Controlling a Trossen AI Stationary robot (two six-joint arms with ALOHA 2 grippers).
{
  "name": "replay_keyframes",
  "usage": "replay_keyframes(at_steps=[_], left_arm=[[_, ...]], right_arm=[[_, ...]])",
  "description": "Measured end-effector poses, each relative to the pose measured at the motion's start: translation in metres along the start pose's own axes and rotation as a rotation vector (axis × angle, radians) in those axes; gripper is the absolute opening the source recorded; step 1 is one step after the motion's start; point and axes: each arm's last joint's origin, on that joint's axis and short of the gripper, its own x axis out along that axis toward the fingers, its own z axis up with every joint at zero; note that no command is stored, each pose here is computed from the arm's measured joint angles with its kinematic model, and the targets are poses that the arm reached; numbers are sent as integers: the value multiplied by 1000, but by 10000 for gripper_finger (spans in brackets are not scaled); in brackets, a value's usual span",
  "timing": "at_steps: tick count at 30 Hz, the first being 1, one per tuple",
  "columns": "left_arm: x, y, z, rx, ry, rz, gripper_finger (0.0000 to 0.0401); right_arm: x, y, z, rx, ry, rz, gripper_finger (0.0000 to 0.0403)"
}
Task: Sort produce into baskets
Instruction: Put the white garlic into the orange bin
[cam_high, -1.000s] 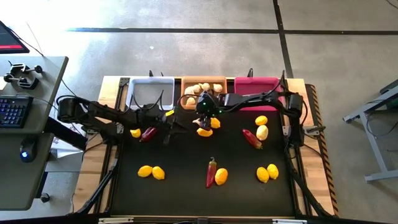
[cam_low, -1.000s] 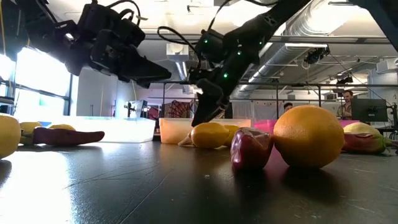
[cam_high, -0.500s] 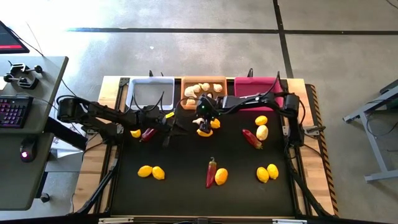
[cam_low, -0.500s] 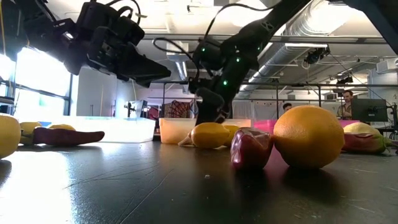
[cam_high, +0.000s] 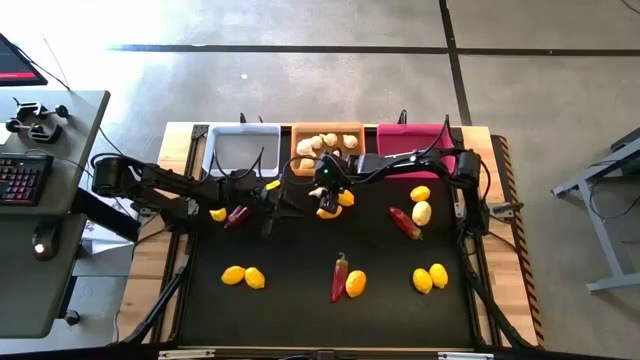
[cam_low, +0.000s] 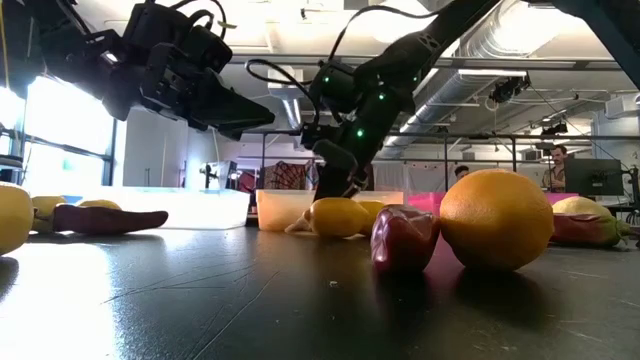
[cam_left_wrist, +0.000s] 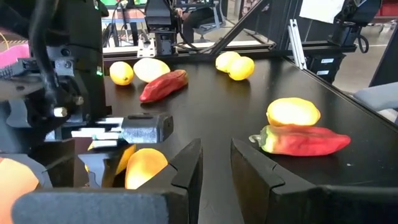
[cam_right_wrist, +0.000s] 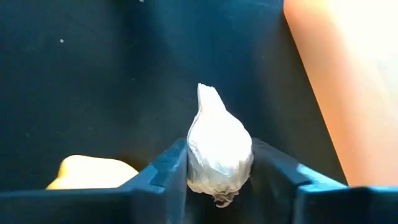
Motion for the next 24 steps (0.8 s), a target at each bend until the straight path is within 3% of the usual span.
replay_keyframes(at_steps=[4, 8, 14, 20, 24], left_arm=[[0, 0, 0, 1, 0, 0, 68], [0, 0, 1, 2, -5, 1, 68], [0, 0, 1, 2, -7, 1, 68], [0, 0, 1, 4, -10, 1, 68], [0, 0, 1, 5, -13, 1, 68]], right_arm=[[-17, 4, 6, -6, -29, 21, 93], [-48, 2, 14, -27, -74, 44, 92], [-90, -37, 23, 5, -176, -150, 102], [-86, -92, 11, 114, -131, -226, 102], [-73, -114, -2, 158, -63, -233, 103]])
